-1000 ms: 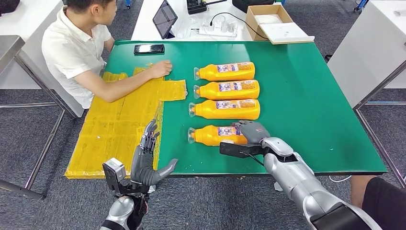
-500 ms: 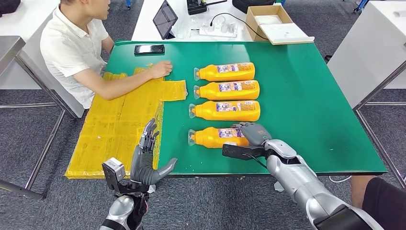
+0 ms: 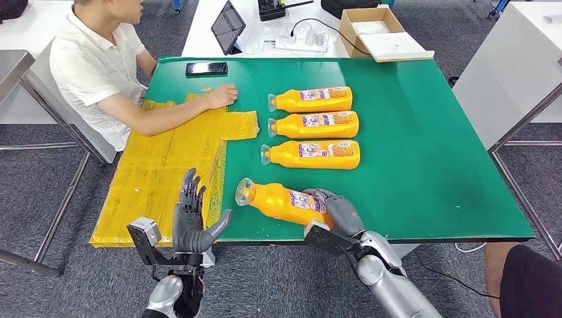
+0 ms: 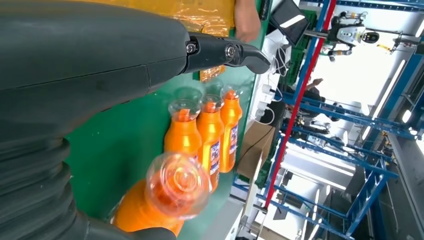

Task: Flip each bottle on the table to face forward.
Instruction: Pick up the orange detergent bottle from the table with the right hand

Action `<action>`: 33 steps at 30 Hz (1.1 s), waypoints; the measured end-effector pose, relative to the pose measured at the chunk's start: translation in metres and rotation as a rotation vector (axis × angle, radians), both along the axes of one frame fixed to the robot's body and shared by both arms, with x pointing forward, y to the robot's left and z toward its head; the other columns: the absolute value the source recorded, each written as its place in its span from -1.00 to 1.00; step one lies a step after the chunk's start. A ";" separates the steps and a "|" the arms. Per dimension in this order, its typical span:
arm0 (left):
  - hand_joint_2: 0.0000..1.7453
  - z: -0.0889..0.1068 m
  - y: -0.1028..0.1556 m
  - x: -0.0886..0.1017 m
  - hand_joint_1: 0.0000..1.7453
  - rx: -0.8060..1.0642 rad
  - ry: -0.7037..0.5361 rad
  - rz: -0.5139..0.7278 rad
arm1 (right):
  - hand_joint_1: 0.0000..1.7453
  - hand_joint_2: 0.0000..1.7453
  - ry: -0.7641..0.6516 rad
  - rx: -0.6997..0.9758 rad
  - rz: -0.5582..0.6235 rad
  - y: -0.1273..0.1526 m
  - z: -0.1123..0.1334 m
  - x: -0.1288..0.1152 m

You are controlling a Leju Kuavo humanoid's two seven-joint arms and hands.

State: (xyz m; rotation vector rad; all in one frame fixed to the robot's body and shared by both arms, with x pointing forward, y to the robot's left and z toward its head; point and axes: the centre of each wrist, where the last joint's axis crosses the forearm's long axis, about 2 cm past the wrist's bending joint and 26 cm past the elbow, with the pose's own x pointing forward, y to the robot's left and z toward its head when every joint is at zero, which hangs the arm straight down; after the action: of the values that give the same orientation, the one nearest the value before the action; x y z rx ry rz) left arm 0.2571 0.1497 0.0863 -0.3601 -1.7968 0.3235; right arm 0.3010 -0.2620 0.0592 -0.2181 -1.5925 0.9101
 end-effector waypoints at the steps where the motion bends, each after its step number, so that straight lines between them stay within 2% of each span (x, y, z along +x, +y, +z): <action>1: 1.00 0.000 0.000 0.000 -1.00 -0.001 0.000 0.002 | 1.00 1.00 -0.002 0.005 -0.002 0.000 0.000 -0.002; 6: 1.00 0.000 0.001 0.000 -1.00 -0.025 0.024 0.029 | 1.00 1.00 -0.014 0.040 -0.014 0.000 0.001 -0.006; 10: 1.00 -0.001 0.003 0.000 -1.00 -0.143 0.115 0.144 | 1.00 1.00 -0.096 0.213 -0.048 0.009 0.007 -0.011; 14: 1.00 -0.001 0.004 -0.002 -1.00 -0.204 0.131 0.169 | 1.00 1.00 -0.204 0.355 -0.097 0.022 0.023 -0.013; 18: 1.00 0.005 -0.002 -0.010 -1.00 -0.240 0.073 0.072 | 1.00 1.00 -0.289 0.430 -0.139 0.025 0.036 -0.012; 21: 1.00 0.009 -0.011 -0.017 -1.00 -0.159 -0.026 -0.075 | 1.00 1.00 -0.290 0.446 -0.092 0.030 0.040 -0.009; 23: 1.00 0.010 -0.019 -0.021 -1.00 -0.110 -0.052 -0.144 | 1.00 1.00 -0.289 0.449 -0.051 0.041 0.043 -0.006; 29: 1.00 0.006 -0.035 -0.026 -1.00 -0.116 -0.013 -0.251 | 1.00 1.00 -0.289 0.498 0.045 0.085 0.050 -0.002; 33: 1.00 0.007 -0.041 -0.027 -1.00 -0.136 -0.065 -0.297 | 1.00 1.00 -0.253 0.511 0.090 0.106 0.050 -0.002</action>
State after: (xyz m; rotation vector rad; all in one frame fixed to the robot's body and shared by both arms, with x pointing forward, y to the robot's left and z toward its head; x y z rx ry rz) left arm 0.2303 0.1090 0.0931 -0.7319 -1.7581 0.2256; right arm 0.2988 -0.1564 0.1096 0.1040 -2.0268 0.5289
